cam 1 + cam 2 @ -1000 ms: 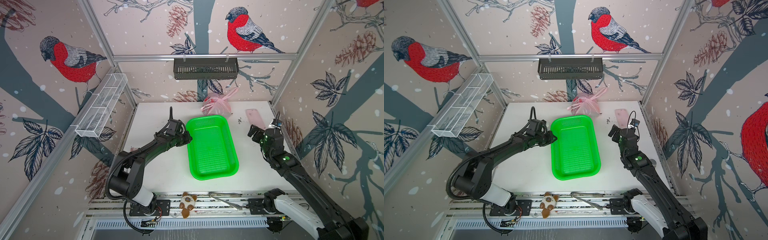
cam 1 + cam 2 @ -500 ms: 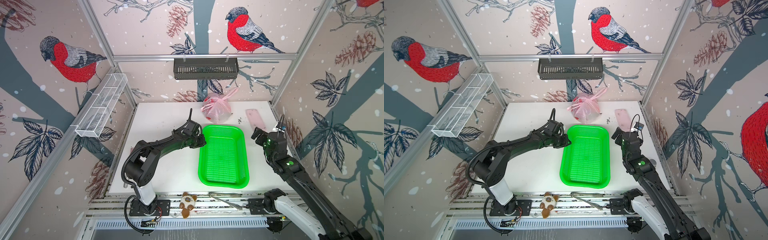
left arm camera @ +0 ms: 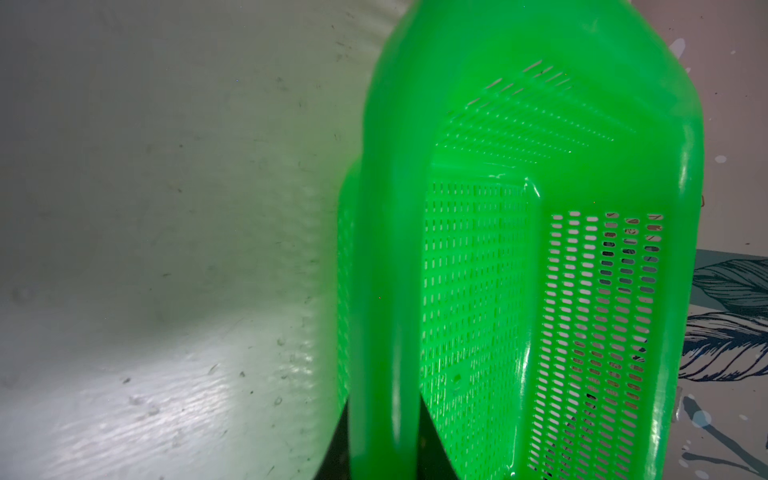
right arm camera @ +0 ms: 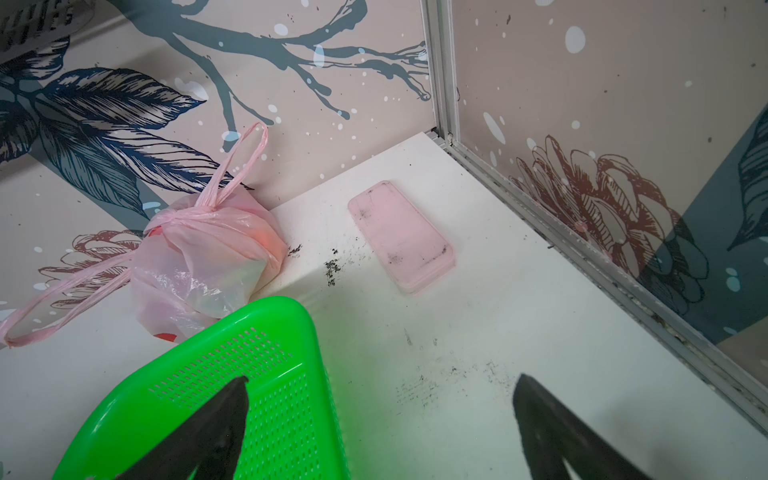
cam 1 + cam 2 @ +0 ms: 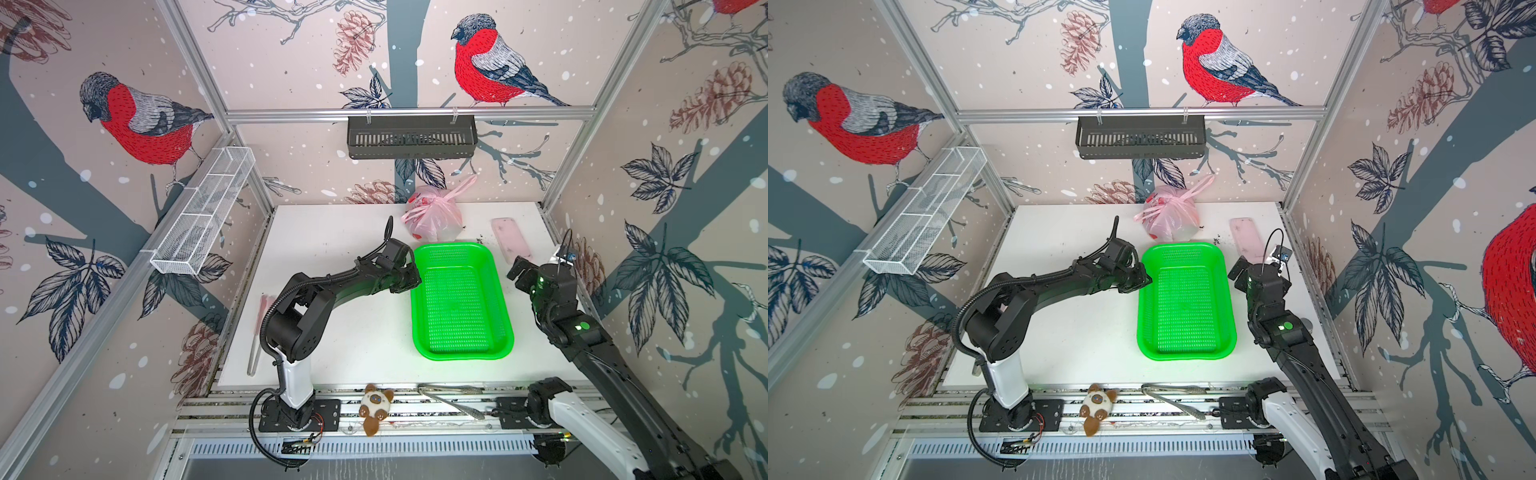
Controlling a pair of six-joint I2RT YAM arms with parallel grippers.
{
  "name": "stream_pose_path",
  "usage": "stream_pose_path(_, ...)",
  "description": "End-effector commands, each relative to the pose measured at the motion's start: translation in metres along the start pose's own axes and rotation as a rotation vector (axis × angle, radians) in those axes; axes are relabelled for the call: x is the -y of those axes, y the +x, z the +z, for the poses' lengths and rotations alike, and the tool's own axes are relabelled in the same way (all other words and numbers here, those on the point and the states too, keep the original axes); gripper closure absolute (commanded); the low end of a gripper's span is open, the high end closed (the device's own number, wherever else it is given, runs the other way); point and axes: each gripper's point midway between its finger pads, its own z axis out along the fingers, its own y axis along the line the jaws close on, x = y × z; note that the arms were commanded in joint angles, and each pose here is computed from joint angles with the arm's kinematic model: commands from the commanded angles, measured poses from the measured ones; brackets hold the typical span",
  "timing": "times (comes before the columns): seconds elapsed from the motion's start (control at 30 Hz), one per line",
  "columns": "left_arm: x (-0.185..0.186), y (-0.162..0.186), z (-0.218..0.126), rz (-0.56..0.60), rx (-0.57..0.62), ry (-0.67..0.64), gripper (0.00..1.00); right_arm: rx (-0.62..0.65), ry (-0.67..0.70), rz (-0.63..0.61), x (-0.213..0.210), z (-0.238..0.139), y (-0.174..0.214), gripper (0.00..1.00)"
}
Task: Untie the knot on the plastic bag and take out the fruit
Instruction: 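Grasp the green basket rim with the left gripper and drag it toward the right gripper, then release the basket and reach the left gripper to the knotted pink bag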
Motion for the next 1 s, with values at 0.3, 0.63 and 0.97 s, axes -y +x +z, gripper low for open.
stream_pose_path(0.3,0.003,-0.005,0.001,0.023,0.043,-0.024,0.98,0.019,-0.026,0.019,-0.001,0.001,-0.003,0.01)
stream_pose_path(0.63,0.004,-0.005,-0.006,0.037,0.051,-0.043,0.83,0.027,-0.034,0.038,0.001,0.0,-0.001,0.01)
stream_pose_path(0.97,0.017,-0.016,-0.014,0.061,0.079,-0.03,0.56,0.03,-0.05,0.046,-0.001,-0.002,-0.002,0.01)
